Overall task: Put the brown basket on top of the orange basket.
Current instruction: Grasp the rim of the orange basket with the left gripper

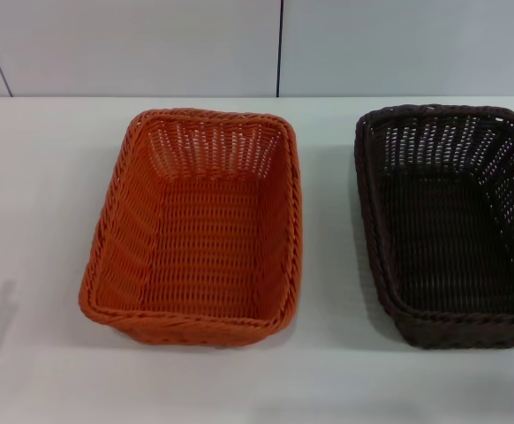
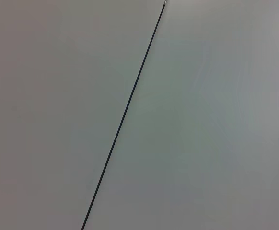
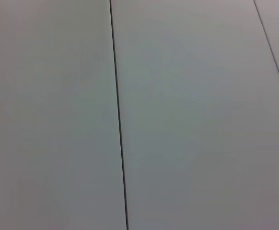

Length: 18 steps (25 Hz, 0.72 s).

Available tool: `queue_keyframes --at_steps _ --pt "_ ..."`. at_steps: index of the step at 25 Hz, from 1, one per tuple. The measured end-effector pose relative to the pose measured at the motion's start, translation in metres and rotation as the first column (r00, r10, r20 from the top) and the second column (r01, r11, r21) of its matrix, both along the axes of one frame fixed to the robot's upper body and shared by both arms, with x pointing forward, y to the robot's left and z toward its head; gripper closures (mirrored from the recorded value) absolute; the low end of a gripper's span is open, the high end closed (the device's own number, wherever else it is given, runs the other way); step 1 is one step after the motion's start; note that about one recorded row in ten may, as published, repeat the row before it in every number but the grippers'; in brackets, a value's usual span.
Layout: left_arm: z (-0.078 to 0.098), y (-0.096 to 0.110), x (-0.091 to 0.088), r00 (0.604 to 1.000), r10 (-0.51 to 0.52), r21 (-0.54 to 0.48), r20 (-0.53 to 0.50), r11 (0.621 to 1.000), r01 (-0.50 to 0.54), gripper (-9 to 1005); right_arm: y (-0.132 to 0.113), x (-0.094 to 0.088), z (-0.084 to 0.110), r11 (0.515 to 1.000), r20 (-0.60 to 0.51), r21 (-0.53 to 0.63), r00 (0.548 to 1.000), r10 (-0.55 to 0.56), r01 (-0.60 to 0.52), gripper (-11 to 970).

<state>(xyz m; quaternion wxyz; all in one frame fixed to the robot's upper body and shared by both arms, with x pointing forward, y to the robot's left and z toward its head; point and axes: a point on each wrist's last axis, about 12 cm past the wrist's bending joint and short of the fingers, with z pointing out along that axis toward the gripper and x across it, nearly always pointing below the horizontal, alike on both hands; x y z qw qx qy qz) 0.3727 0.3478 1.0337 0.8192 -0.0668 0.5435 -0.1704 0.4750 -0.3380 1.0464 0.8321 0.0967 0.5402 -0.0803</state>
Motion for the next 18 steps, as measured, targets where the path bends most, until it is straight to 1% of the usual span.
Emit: queue_keyframes --at_steps 9,18 --pt "0.0007 -0.0005 0.0026 1.000 0.001 -0.001 0.005 1.000 -0.001 251 0.0008 0.0017 0.0007 1.000 0.002 0.000 1.000 0.003 -0.003 376" --pt "0.0006 0.0001 0.0060 1.000 0.028 -0.013 0.007 1.000 -0.027 256 0.0017 0.0040 0.0009 1.000 -0.001 0.002 1.000 0.007 -0.007 375"
